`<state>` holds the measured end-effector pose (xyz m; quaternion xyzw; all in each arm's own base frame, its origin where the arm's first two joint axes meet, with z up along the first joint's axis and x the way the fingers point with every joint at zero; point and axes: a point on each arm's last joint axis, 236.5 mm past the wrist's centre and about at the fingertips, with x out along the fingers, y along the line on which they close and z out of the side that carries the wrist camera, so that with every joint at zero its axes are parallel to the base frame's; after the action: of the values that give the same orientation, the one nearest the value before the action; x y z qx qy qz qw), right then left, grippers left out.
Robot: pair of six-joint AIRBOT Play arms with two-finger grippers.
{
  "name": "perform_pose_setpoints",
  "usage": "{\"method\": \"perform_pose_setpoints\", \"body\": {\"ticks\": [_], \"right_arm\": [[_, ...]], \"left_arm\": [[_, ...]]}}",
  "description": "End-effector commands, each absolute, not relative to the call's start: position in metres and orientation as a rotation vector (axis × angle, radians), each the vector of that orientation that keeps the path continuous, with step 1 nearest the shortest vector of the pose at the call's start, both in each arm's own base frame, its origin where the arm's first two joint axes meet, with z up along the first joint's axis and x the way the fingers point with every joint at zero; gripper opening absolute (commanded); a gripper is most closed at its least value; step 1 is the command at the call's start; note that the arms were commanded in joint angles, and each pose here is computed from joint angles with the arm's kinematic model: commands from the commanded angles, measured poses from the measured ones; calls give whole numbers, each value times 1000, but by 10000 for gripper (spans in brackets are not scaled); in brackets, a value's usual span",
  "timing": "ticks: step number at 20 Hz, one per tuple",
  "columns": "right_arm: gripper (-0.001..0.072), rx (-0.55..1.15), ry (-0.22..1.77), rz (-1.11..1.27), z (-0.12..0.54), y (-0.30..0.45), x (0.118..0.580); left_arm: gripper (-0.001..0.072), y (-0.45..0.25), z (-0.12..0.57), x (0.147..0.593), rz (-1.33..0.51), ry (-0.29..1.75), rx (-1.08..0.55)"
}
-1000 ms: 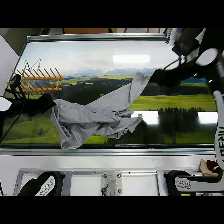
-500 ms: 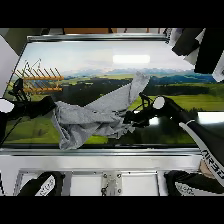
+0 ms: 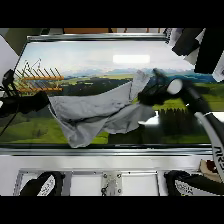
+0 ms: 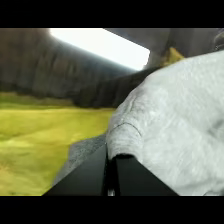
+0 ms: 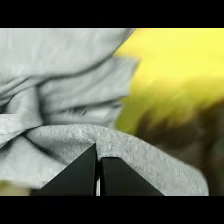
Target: Fold the clothes and pants, and hang the long-sleeved shirts on hangers.
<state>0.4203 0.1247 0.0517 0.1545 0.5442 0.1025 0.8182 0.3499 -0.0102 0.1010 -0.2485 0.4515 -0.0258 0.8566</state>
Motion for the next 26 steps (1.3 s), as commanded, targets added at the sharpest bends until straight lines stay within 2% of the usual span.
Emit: {"method": "perform_pose_setpoints", "body": {"ticks": [1, 4, 6, 8, 12, 13, 14, 15, 16, 20, 22, 23, 26], "right_arm": [[16, 250, 818, 3, 189, 1, 477], [16, 258, 499, -62, 295, -45, 503], [16, 252, 385, -63, 330, -49, 510], [16, 260, 374, -47, 330, -43, 516], [41, 274, 490, -33, 294, -36, 520], [203, 269, 514, -33, 288, -36, 519], [488, 238, 534, -24, 284, -36, 516], [617, 196, 547, -11, 284, -35, 511], [571, 167, 560, -1, 285, -33, 505], [551, 110, 736, 62, 266, -9, 461], [531, 69, 882, 138, 235, 24, 433], [469, 43, 952, 186, 217, 46, 420], [460, 3, 1148, 251, 154, 109, 376]], "left_arm": [[15, -39, 143, 315, -149, 879, -509], [14, -103, 125, 271, -300, 925, -579], [14, -140, 101, 250, -362, 965, -636], [14, -178, 81, 238, -437, 979, -668], [15, -246, 36, 202, -599, 1093, -560], [36, -257, 23, 193, -617, 1148, -527], [292, -263, 15, 190, -621, 1186, -500], [550, -266, 11, 192, -613, 1216, -486], [559, -265, 11, 199, -595, 1238, -482], [561, -220, 25, 241, -482, 1214, -326], [561, -201, 32, 253, -436, 1193, -269], [561, -196, 33, 254, -426, 1194, -253], [560, -189, 30, 253, -415, 1196, -187]]}}
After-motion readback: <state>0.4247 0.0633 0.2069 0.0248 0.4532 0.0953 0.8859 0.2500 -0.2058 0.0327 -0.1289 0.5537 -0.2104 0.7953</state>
